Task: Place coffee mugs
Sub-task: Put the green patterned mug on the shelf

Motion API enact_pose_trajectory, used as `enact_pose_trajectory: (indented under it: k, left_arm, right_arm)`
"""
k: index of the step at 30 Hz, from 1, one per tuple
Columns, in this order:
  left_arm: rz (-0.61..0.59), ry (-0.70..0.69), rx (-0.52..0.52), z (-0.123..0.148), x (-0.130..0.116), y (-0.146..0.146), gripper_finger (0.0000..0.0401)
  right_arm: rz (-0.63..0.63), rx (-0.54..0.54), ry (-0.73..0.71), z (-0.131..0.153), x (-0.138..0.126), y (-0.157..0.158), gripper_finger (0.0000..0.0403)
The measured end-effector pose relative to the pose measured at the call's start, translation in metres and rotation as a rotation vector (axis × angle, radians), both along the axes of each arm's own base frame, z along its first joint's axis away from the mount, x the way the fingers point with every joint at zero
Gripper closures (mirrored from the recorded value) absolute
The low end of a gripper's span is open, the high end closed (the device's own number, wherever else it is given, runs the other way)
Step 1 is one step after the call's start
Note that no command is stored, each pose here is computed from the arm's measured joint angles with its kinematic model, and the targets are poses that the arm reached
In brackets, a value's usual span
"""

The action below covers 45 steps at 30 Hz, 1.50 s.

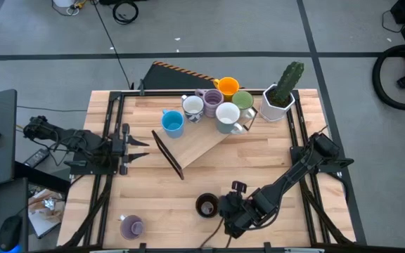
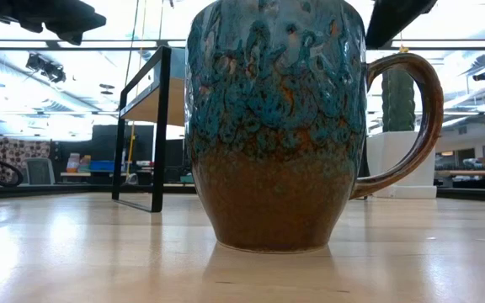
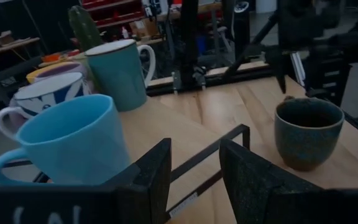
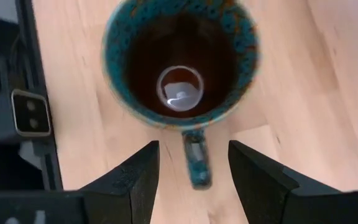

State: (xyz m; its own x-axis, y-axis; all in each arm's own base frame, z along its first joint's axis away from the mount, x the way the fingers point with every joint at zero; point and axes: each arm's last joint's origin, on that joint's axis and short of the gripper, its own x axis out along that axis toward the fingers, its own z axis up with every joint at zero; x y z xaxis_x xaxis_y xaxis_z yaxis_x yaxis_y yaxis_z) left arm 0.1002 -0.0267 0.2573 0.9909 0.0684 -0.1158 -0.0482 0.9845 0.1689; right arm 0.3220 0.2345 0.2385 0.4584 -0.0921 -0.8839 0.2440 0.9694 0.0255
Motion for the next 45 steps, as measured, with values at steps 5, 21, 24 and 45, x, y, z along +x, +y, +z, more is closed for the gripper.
enact_pose_trajectory:
  k: [5, 21, 24, 45]
  left_arm:
    - [0.003, 0.001, -0.017, 0.000, -0.002, 0.001, 0.0260]
    - [0.024, 0.054, -0.128, -0.006, 0.000, 0.000, 0.0260]
    - [0.024, 0.056, -0.128, -0.007, 0.000, 0.000, 0.0260]
    - [0.028, 0.060, -0.146, -0.007, 0.000, 0.000, 0.0260]
  right_arm:
    - [0.023, -0.065, 0.002, -0.006, 0.000, 0.002, 0.0206]
    - [0.014, -0.044, 0.072, -0.026, 0.012, -0.003, 0.0221]
    - [0.017, 0.001, 0.098, -0.026, 0.014, -0.006, 0.0241]
    - [-0.050, -0.040, 0.124, -0.026, 0.012, -0.012, 0.0337]
